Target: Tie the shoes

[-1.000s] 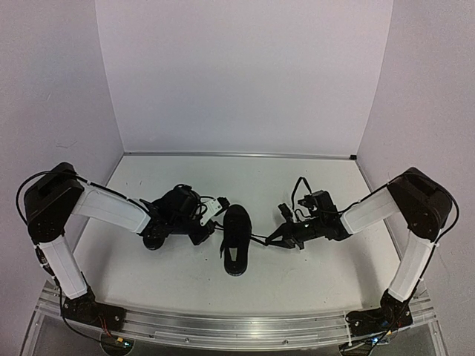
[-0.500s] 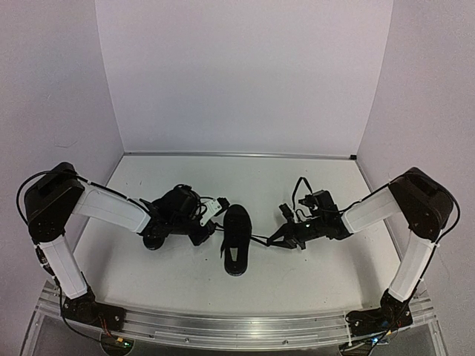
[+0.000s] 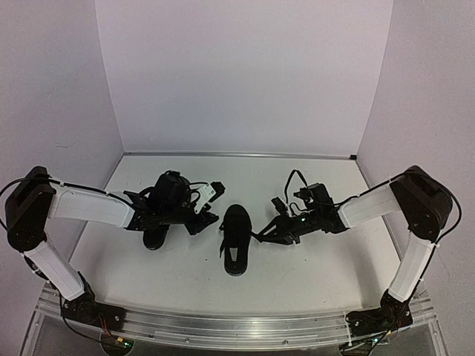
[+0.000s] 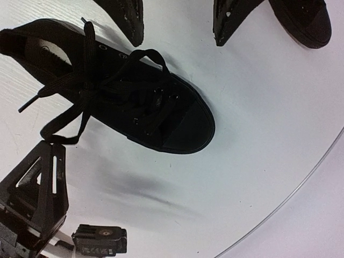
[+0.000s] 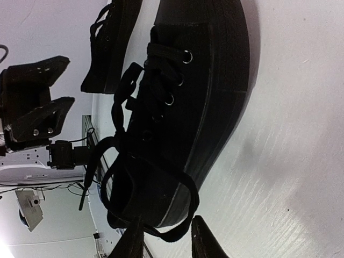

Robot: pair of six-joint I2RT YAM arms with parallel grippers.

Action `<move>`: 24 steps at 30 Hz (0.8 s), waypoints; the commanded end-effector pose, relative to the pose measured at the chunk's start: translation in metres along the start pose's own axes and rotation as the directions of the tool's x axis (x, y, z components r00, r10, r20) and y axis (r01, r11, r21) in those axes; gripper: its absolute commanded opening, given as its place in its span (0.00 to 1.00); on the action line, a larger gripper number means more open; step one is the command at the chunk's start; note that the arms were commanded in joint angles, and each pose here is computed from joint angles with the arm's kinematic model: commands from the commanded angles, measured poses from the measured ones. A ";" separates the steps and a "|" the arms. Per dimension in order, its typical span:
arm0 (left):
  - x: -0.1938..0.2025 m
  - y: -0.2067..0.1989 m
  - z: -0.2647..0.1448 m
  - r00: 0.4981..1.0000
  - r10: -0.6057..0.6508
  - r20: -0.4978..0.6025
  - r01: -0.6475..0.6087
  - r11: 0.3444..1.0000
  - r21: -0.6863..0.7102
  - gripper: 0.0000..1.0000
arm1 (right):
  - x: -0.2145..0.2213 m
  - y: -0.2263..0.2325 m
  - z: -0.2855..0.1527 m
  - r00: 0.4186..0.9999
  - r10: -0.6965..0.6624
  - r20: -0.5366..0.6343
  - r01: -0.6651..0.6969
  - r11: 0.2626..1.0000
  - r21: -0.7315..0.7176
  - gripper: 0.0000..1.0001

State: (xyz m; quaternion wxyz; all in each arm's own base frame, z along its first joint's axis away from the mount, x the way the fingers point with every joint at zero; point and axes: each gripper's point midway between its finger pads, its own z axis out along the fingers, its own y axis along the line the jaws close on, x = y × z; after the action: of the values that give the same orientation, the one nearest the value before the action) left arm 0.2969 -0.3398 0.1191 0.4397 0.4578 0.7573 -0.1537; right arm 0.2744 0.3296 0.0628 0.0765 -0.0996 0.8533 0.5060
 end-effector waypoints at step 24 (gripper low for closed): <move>-0.025 -0.077 0.031 0.965 0.257 0.052 -0.261 0.917 0.301 0.43 | -0.034 -0.023 0.013 1.000 0.000 0.028 -0.001 0.998 0.058 0.36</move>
State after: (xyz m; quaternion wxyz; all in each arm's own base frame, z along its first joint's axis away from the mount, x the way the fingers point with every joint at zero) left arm 0.2520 -0.4013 0.0980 0.3767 0.6043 0.6712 -0.2058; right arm 0.3052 0.3267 0.0466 0.0862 -0.0800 0.8688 0.4810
